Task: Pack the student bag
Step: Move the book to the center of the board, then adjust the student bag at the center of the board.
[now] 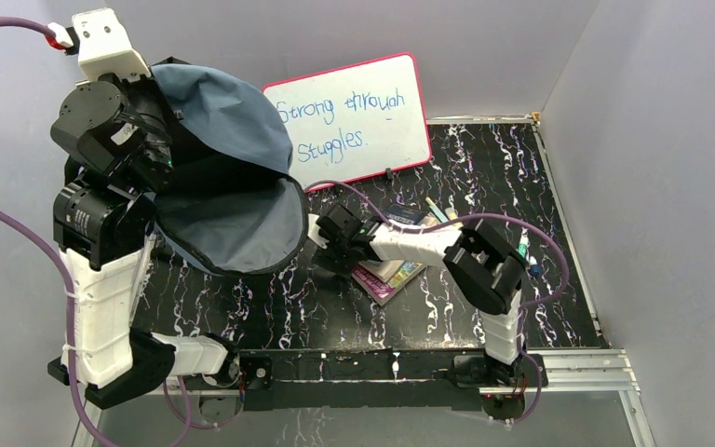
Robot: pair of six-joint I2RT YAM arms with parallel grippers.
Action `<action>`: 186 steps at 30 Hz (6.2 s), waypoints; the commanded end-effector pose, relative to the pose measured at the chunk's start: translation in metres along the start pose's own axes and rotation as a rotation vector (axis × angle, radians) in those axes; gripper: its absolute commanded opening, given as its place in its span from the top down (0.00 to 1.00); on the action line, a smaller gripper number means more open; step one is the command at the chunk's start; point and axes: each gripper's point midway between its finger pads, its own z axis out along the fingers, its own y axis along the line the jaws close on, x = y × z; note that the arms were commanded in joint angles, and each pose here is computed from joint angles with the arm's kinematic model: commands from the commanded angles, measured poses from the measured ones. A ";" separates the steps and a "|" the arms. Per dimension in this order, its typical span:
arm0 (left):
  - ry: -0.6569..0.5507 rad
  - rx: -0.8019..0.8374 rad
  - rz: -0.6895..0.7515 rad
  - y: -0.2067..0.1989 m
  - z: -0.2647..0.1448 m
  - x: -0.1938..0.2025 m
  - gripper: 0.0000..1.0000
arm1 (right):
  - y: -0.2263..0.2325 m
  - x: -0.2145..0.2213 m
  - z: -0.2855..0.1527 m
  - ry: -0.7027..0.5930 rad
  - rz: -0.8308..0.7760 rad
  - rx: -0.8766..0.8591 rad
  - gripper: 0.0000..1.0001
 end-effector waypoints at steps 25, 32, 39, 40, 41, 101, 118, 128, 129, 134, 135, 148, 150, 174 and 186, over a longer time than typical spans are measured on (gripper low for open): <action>0.191 0.729 -0.545 -0.155 -0.047 -0.012 1.00 | -0.032 -0.110 -0.252 -0.895 0.560 -0.025 0.04; 0.312 0.754 -0.550 -0.157 -0.063 0.021 1.00 | -0.060 -0.114 -0.307 -1.026 0.635 0.080 0.02; 0.470 0.748 -0.538 -0.149 -0.086 0.054 1.00 | -0.084 -0.112 -0.310 -0.961 0.691 0.187 0.01; 0.485 0.740 -0.538 -0.146 -0.088 0.058 1.00 | -0.086 -0.110 -0.303 -0.923 0.688 0.192 0.01; 0.505 0.736 -0.540 -0.144 -0.091 0.062 1.00 | -0.091 -0.110 -0.297 -0.899 0.690 0.197 0.01; 0.731 0.201 -0.541 -0.030 -0.135 0.244 1.00 | -0.023 -0.210 -0.322 -0.717 1.117 -0.548 0.01; 0.708 0.274 -0.553 -0.045 -0.131 0.232 1.00 | -0.047 -0.219 -0.338 -0.838 0.975 -0.287 0.83; 0.604 0.489 -0.655 -0.103 -0.106 0.175 1.00 | -0.115 -0.261 -0.445 -1.123 0.801 -0.028 1.00; 0.603 0.494 -0.661 -0.107 -0.104 0.176 1.00 | -0.118 -0.263 -0.451 -1.138 0.782 -0.012 1.00; 0.679 0.305 -0.640 -0.084 -0.104 0.234 1.00 | -0.108 -0.264 -0.404 -1.048 0.721 -0.025 1.00; 0.689 0.245 -0.628 -0.071 -0.107 0.250 1.00 | -0.100 -0.262 -0.383 -0.999 0.712 -0.048 1.00; 0.745 -0.128 -0.725 0.053 -0.185 0.345 1.00 | -0.008 -0.200 -0.195 -0.573 0.737 -0.340 1.00; 0.731 -0.140 -0.742 0.060 -0.188 0.343 0.86 | -0.012 -0.187 -0.187 -0.555 0.771 -0.298 1.00; 0.803 0.314 -0.659 -0.044 -0.168 0.320 0.16 | 0.000 -0.157 -0.141 -0.523 0.766 -0.350 1.00; 0.946 0.241 -0.709 -0.071 -0.166 0.385 0.10 | 0.014 -0.140 -0.148 -0.536 0.844 -0.406 0.98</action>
